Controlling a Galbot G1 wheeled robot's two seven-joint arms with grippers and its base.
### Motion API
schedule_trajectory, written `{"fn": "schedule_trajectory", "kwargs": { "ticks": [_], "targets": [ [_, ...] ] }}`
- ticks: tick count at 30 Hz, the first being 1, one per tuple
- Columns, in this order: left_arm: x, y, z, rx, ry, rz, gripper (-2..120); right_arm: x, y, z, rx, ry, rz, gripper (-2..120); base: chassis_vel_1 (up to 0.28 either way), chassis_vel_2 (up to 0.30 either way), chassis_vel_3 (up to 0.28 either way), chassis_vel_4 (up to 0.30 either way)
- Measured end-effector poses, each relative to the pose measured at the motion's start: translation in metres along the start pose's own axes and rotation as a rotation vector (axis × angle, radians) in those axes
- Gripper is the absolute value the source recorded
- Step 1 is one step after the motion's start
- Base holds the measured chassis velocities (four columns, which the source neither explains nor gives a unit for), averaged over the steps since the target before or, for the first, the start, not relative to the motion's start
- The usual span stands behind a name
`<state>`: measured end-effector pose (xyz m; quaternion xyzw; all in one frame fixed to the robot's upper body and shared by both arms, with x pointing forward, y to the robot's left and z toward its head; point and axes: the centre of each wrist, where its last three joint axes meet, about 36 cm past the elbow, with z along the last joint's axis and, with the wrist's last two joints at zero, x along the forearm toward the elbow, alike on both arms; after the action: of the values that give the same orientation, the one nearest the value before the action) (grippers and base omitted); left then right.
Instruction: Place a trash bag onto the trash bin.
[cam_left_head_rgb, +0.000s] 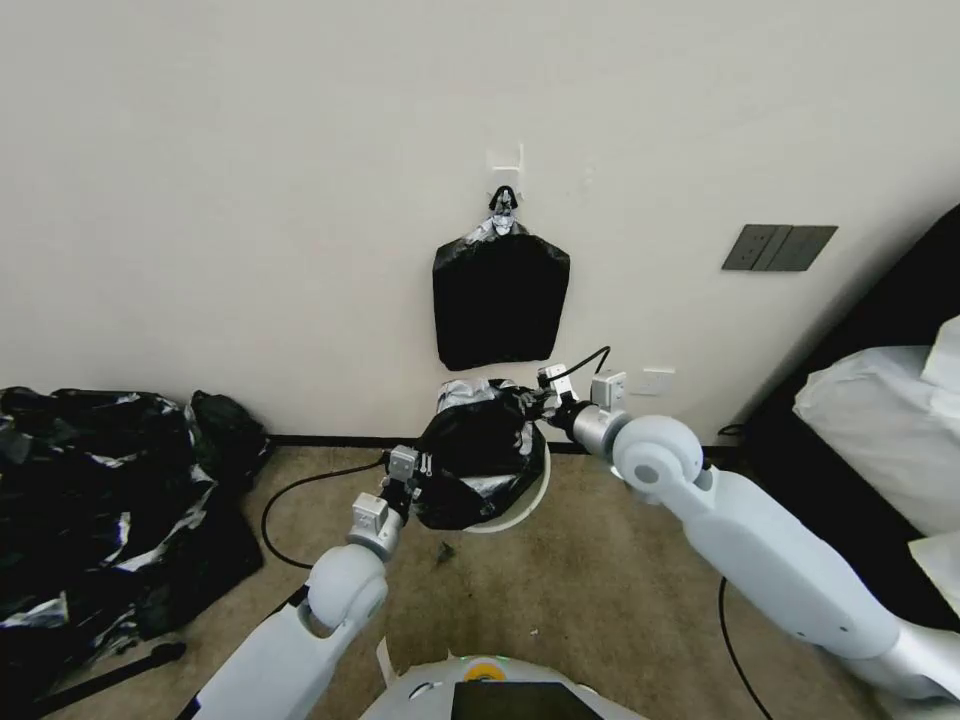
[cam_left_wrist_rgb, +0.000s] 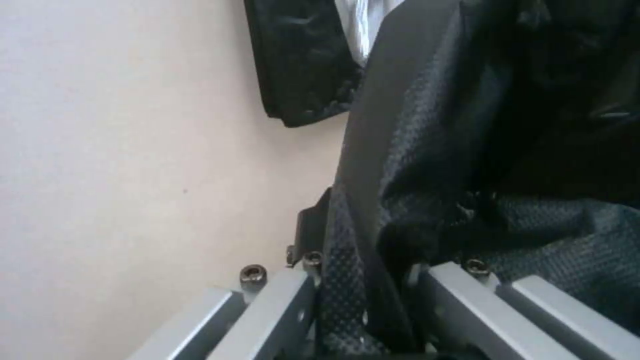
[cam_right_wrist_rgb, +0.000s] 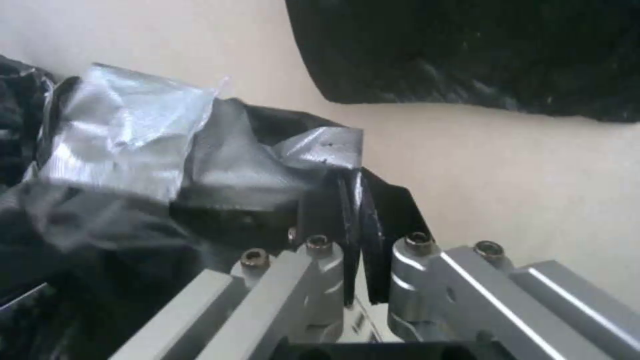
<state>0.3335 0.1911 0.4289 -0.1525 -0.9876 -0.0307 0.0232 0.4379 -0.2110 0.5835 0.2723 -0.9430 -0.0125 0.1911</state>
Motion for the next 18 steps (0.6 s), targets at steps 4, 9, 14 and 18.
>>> {"fn": "schedule_trajectory", "kwargs": {
  "ticks": [4, 9, 14, 18],
  "targets": [
    [0.000, 0.002, 0.002, 0.059, -0.016, 0.005, 1, 0.006, -0.009, -0.003, -0.042, 0.021, -0.013, 6, 0.000, 0.000, 0.000, 0.000],
    [-0.005, 0.006, 0.008, 0.155, -0.038, -0.007, 1, 0.012, -0.021, -0.003, -0.135, 0.039, -0.041, 6, 0.000, 0.000, 0.000, 0.000],
    [-0.009, 0.011, 0.009, 0.233, -0.050, -0.009, 1, 0.019, -0.028, -0.002, -0.217, 0.046, -0.069, 6, 0.000, 0.000, 0.000, 0.000],
    [-0.012, 0.011, 0.009, 0.292, -0.050, -0.012, 1, 0.021, -0.031, 0.002, -0.236, 0.045, -0.069, 6, 0.000, 0.000, 0.000, 0.000]
  ]
}}
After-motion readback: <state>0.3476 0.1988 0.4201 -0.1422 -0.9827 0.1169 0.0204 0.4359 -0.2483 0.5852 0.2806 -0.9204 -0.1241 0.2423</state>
